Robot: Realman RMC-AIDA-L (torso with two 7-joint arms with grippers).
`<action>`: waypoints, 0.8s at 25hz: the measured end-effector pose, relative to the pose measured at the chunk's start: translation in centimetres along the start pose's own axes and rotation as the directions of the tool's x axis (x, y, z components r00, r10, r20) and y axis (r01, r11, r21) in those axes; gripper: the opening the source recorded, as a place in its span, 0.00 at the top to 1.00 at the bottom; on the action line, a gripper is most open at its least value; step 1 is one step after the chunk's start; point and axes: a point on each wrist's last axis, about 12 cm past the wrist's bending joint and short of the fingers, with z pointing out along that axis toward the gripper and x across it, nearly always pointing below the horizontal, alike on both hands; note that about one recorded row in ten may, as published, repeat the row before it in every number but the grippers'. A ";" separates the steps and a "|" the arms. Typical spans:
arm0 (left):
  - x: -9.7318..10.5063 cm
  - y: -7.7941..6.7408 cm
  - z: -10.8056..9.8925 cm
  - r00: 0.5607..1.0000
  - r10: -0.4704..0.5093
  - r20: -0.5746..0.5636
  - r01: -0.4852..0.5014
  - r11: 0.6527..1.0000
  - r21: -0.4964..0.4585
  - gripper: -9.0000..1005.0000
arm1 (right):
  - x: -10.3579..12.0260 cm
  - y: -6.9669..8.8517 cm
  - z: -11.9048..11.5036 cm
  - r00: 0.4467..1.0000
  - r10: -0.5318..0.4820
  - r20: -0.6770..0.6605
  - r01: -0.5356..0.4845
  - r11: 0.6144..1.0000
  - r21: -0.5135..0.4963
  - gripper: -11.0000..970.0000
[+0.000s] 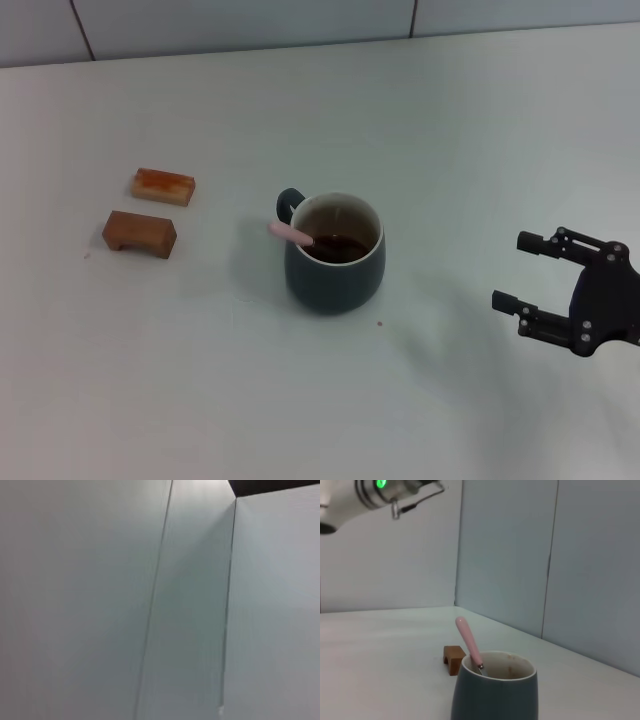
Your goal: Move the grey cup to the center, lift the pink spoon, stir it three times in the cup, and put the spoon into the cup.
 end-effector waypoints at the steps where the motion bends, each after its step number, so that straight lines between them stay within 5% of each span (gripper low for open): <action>1: 0.8 -0.2 -0.8 0.999 0.038 0.009 -0.038 0.999 -0.013 0.47 | 0.0 0.0 0.0 1.000 -0.002 -0.001 0.002 1.000 0.001 0.23; 3: 3.5 -0.9 -3.4 0.987 0.160 -0.017 -0.160 0.986 -0.052 0.47 | 0.1 -0.1 0.0 1.000 -0.003 -0.007 0.003 1.000 0.007 0.23; 11: 8.4 -3.1 -9.4 0.932 0.335 -0.142 -0.355 0.922 -0.155 0.47 | 0.3 -0.1 -0.3 1.000 0.002 -0.007 -0.002 0.999 0.041 0.23; 20: 12.7 -6.6 -13.6 0.927 0.281 -0.249 -0.335 0.919 -0.209 0.47 | 0.4 -0.2 -0.7 1.000 0.008 -0.005 -0.008 0.998 0.067 0.23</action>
